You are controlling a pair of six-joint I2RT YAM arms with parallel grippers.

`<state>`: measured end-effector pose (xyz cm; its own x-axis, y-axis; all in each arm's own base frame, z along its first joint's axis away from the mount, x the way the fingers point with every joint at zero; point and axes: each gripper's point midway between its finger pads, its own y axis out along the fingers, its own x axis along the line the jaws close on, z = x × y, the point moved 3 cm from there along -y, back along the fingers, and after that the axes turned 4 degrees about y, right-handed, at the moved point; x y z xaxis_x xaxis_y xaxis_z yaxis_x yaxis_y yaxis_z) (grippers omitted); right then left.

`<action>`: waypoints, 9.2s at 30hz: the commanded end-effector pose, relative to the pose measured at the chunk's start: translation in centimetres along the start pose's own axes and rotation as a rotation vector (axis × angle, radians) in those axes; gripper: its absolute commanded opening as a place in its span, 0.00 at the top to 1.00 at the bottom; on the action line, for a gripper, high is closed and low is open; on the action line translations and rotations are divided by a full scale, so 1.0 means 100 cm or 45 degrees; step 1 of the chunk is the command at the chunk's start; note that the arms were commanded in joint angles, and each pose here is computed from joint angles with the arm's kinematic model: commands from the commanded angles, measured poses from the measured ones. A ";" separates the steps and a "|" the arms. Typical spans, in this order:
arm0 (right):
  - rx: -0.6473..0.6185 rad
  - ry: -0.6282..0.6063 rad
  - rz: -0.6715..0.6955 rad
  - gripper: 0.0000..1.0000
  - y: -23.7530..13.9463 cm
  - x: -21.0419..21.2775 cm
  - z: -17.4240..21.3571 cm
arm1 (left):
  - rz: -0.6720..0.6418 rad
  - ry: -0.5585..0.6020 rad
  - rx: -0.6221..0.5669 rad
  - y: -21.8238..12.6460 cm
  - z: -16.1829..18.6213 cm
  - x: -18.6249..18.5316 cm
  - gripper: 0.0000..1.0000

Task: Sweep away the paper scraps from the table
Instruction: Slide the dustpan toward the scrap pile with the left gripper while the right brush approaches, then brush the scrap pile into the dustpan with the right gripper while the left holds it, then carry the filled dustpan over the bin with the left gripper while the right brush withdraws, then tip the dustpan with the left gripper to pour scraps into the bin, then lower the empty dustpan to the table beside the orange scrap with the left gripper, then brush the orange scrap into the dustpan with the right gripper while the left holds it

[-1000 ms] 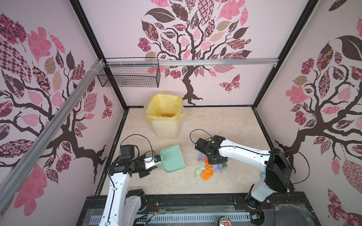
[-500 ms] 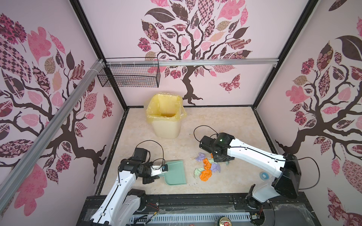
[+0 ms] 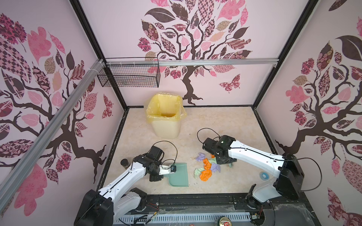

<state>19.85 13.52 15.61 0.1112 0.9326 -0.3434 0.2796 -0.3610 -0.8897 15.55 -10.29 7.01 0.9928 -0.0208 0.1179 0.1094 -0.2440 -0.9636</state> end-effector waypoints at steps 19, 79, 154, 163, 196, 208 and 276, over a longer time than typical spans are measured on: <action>0.029 -0.083 -0.383 1.00 -0.027 0.083 0.010 | -0.142 -0.005 -0.025 0.006 -0.048 0.031 1.00; -0.092 -0.262 -0.275 1.00 -0.032 0.087 -0.077 | -0.231 -0.106 -0.025 0.019 -0.059 0.087 1.00; -0.226 0.041 -0.573 1.00 -0.068 -0.004 0.009 | -0.406 -0.094 -0.353 -0.186 -0.068 0.110 1.00; -0.211 0.035 -0.599 1.00 -0.057 0.006 0.011 | -0.373 -0.143 -0.351 -0.244 -0.038 0.140 1.00; -0.153 0.002 -0.603 1.00 -0.030 0.022 0.020 | -0.922 -0.083 0.238 -0.309 0.058 0.328 1.00; -0.144 0.006 -0.612 1.00 -0.029 0.025 0.020 | -1.248 0.261 0.498 -0.300 0.049 0.337 1.00; 0.070 -0.260 -0.027 1.00 -0.032 0.023 0.024 | -0.284 0.156 0.032 -0.013 0.018 -0.001 1.00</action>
<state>16.93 16.20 16.86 -0.0993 0.9196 -0.3802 0.2249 -0.3514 -0.9088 14.27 -7.94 8.23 0.9460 -0.1256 0.2989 0.2599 -0.2576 -0.9306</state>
